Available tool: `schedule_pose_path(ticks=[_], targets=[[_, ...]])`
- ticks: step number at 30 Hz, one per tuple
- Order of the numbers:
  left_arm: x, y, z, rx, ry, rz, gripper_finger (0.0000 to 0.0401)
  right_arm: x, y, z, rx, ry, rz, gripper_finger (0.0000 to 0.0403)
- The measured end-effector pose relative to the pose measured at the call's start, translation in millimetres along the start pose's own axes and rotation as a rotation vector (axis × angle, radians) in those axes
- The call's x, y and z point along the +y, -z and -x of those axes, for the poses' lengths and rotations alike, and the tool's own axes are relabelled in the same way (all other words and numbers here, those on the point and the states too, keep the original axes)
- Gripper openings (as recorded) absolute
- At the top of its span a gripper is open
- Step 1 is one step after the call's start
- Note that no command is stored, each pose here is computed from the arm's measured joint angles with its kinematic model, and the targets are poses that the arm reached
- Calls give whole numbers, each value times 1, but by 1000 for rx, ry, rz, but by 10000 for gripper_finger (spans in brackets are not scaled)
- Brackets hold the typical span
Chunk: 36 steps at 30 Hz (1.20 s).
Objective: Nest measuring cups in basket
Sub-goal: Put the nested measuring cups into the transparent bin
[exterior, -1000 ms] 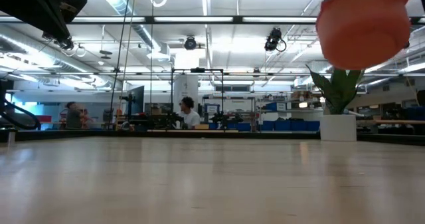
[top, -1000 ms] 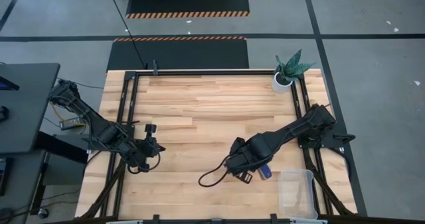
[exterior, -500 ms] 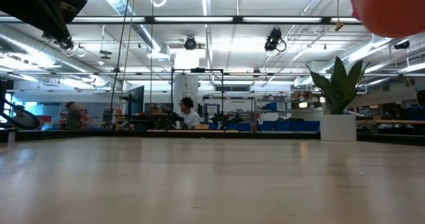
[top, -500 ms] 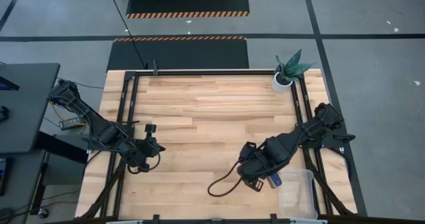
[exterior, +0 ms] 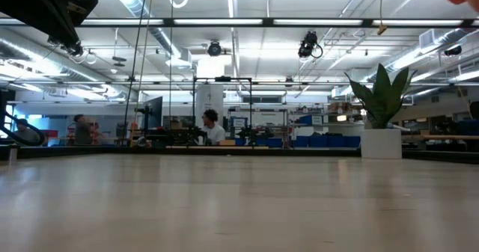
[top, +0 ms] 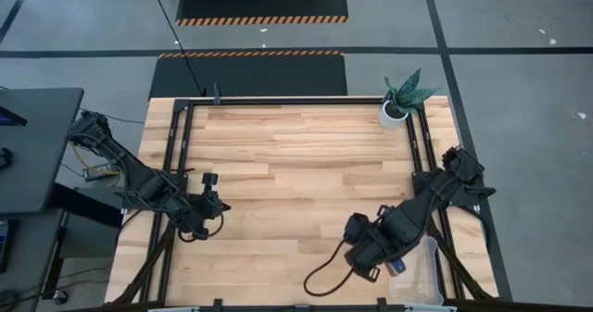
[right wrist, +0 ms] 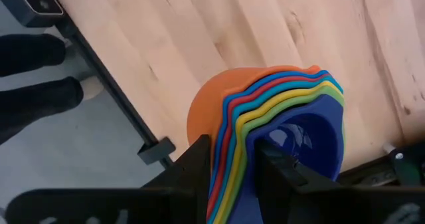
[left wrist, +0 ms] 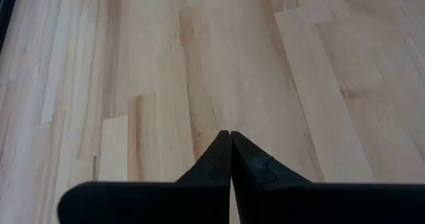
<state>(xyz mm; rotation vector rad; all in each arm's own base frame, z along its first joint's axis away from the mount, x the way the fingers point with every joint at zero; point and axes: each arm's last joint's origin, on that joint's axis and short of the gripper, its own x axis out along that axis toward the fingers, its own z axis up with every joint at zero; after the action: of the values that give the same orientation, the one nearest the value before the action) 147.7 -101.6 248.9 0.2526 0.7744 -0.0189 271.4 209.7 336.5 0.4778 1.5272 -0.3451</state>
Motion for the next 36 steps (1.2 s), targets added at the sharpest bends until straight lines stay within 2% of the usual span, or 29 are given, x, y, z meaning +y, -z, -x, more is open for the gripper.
schedule_pose_path(ticks=[3,9,12,19,36], targets=[[0,0,0,0,0,6,7,2,6,0,-1,1,1,97],[0,0,0,-4,1,102,7,5,13,-1,-11,6,-22,97],[-2,-5,0,-46,18,124,7,5,14,-1,-32,13,-42,97],[-4,-16,1,-145,49,109,7,6,15,-1,-44,16,-91,97],[-4,-16,1,-144,45,80,7,13,44,-12,-22,51,-151,91]])
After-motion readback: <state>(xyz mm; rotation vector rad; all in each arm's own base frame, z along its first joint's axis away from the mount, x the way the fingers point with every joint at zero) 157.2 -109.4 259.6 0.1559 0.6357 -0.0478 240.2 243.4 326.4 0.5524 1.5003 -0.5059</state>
